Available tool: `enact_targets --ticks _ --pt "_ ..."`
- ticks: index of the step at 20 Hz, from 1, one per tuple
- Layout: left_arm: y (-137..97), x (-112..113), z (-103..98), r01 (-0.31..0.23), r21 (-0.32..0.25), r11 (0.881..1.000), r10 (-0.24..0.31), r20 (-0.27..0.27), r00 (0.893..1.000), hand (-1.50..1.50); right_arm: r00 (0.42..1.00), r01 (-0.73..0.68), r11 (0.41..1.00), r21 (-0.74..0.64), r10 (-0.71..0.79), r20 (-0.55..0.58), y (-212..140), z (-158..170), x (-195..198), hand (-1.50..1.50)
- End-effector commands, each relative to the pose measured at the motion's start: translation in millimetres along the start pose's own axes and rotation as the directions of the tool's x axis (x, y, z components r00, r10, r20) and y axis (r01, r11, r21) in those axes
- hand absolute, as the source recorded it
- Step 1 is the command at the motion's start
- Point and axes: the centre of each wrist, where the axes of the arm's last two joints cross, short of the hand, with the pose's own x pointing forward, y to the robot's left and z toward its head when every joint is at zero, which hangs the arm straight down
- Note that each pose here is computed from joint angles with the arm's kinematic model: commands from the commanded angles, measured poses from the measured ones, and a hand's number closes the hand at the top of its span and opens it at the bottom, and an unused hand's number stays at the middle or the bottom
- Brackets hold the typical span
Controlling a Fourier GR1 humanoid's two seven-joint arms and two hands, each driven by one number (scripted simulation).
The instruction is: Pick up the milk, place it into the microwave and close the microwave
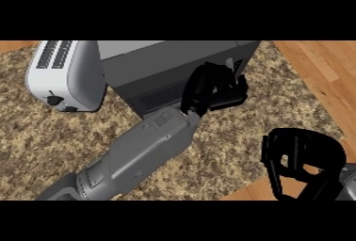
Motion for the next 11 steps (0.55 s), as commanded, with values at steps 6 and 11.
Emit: enact_targets --ticks 6,11 --pt "80 -35 7 -0.122 0.213 0.969 0.139 -0.068 0.988 1.5 0.998 0.039 0.999 -0.015 -0.039 0.049 32 0 -6 1.5" --pt "87 -43 10 -0.142 0.186 0.972 0.157 -0.07 0.985 1.5 0.999 0.026 1.0 -0.018 -0.025 0.046 48 -4 -5 1.5"
